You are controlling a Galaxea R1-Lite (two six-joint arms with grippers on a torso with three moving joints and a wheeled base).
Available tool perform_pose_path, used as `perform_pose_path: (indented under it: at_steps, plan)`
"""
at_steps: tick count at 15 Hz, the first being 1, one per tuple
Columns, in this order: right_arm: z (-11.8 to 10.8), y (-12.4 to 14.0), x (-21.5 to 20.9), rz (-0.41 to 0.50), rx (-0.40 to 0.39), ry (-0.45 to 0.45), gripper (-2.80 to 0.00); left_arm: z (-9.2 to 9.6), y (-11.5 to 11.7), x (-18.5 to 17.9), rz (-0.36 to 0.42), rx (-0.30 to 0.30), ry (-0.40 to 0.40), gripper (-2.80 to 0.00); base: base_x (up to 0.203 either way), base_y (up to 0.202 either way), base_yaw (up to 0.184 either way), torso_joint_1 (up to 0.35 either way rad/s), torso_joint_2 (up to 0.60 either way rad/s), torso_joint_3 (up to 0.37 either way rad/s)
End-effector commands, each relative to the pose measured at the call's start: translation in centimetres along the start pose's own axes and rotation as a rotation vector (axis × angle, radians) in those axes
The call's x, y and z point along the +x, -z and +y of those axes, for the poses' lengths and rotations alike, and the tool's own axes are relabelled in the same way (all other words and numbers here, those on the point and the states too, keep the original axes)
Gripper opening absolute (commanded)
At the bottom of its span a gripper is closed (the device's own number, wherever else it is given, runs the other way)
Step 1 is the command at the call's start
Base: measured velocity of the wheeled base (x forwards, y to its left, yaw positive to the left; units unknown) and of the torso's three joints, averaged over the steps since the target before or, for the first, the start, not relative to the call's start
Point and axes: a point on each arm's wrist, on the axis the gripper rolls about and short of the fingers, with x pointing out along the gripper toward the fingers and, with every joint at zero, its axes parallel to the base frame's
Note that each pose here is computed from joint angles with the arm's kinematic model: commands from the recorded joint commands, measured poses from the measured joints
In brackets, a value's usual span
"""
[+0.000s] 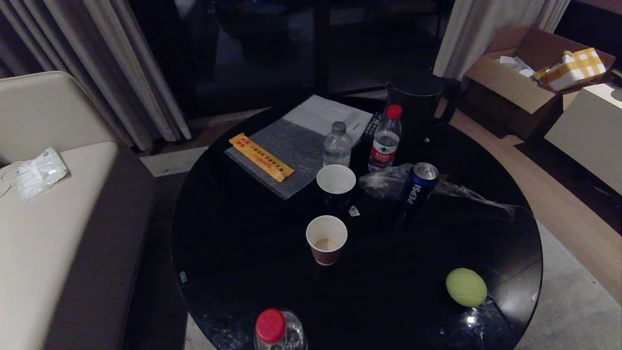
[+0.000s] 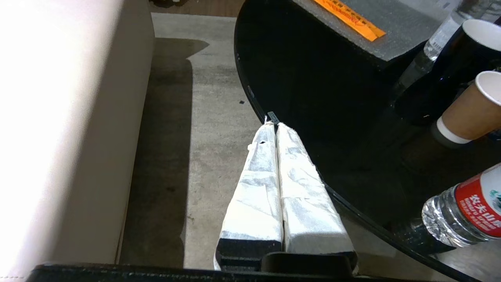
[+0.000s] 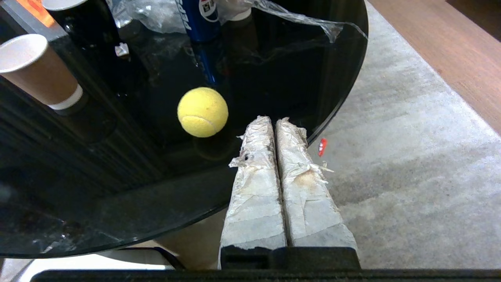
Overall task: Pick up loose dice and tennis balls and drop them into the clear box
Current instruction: Pick up the ball on the table
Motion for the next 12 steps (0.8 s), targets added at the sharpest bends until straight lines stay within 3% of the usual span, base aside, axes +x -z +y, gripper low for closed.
perform_pose_path:
  at_steps: [1,3,6,8,12]
  plan:
    - [0.0,0.2,0.1,0.009,-0.002,-0.001,-2.80,0.0,0.0,0.0,0.001,0.003,0.000,-2.80,0.000,0.000,0.000,0.006,0.00,-0.068]
    - [0.0,0.1,0.0,0.005,-0.002,0.003,-2.80,0.0,0.0,0.0,0.002,0.003,0.000,-2.80,0.000,0.000,0.000,0.001,0.00,-0.021]
    - [0.2,-3.0,0.0,0.046,0.004,-0.011,-2.80,0.0,0.0,0.0,0.001,0.003,0.000,-2.80,0.000,0.000,0.000,0.000,0.00,0.000]
    - [0.5,-5.3,1.3,0.183,0.032,-0.047,-2.80,0.0,0.0,0.0,0.002,0.003,0.000,-2.80,0.000,0.000,0.000,0.000,0.00,0.000]
    - [0.9,-7.0,6.2,0.471,0.105,-0.130,-2.80,0.0,0.0,0.0,0.000,0.003,0.000,-2.80,0.000,0.000,0.000,0.000,0.00,0.000]
